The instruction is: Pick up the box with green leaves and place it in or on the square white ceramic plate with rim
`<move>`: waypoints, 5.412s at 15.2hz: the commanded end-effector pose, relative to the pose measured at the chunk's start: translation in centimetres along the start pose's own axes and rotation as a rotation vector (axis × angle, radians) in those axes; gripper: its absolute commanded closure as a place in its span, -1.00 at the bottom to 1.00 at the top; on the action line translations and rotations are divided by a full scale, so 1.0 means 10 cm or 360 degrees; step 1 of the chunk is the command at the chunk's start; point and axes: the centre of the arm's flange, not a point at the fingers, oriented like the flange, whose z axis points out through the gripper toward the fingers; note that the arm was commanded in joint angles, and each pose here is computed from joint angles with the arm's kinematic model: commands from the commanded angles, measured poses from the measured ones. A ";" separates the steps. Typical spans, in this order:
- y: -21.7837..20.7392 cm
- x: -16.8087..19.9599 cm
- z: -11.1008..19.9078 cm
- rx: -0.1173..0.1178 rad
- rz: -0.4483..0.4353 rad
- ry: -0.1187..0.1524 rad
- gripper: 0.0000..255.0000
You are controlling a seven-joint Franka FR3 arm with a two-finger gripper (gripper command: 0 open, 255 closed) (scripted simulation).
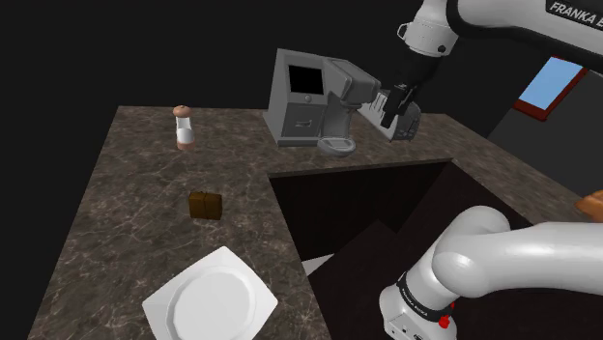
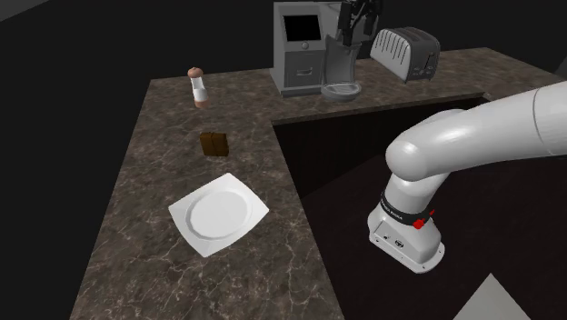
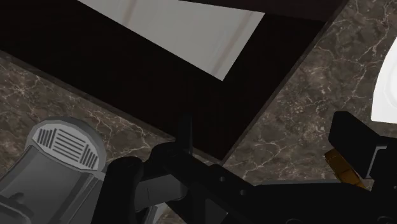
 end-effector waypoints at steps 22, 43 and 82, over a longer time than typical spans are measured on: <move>-1.45 1.89 1.40 0.0024 -0.0208 -0.0009 -1.00; -3.16 3.57 2.78 0.0048 -0.0416 -0.0018 -1.00; -3.40 3.80 2.86 0.0051 -0.0447 -0.0020 1.00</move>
